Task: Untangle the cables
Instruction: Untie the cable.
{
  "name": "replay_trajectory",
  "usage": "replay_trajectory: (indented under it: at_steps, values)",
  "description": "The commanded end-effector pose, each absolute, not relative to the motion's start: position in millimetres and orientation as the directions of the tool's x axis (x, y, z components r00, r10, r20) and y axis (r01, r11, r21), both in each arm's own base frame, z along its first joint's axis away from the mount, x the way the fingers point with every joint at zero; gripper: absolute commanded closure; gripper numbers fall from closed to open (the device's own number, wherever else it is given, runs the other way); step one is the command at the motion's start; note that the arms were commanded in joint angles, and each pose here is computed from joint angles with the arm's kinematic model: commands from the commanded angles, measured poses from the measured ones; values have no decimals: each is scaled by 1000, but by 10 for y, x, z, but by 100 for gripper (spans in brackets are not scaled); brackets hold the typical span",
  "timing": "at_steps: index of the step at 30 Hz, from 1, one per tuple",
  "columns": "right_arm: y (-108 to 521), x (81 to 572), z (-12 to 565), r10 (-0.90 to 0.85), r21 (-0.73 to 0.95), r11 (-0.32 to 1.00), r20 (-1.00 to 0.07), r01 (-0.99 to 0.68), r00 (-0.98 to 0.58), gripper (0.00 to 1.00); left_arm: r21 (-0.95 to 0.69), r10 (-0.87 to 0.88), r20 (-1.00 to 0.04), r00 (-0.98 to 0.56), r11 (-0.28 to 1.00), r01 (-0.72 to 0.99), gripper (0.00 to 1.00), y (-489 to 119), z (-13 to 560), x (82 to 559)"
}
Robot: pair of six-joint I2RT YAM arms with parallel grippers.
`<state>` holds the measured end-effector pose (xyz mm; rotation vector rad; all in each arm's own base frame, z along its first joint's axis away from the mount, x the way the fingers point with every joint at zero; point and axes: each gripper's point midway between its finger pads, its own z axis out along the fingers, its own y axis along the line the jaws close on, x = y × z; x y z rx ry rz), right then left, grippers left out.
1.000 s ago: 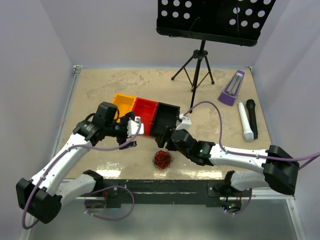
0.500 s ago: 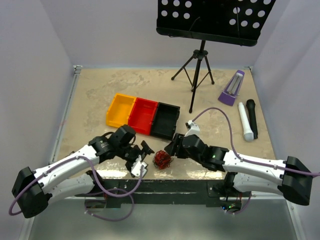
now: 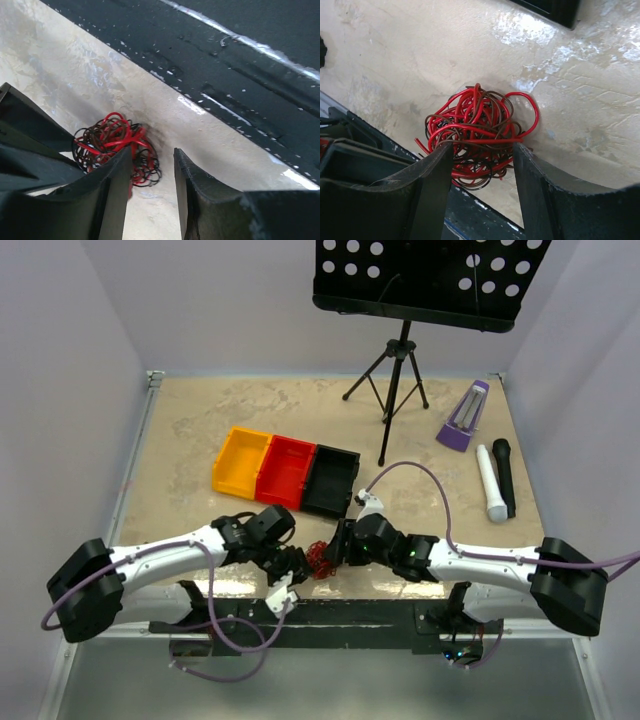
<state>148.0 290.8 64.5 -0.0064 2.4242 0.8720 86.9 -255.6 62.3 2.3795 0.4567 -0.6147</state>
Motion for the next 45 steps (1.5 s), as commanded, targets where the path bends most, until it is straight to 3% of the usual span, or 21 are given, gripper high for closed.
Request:
replay_trajectory:
  at_steps: [1,17,25,28,35,45]
  values:
    - [3010,1510,772,184,618,754,-523,-223,-832,45,509,130,-546,828,-733,451,55,-2823,793,949]
    - [2914,1565,791,204,592,780,-544,-201,-814,45,423,210,-475,855,-797,431,68,-2501,568,957]
    - [2942,1586,839,207,595,777,-550,-205,-809,45,544,185,-440,879,-723,425,54,-2549,777,998]
    - [2952,1602,847,208,594,778,-552,-207,-807,45,569,168,-426,889,-714,408,54,-2525,711,979]
    - [2953,1607,902,217,601,772,-554,-206,-804,45,495,230,-435,870,-746,445,68,-2572,541,1085]
    - [2940,1598,927,220,606,768,-555,-209,-802,45,516,227,-433,872,-731,446,70,-2634,590,1125]
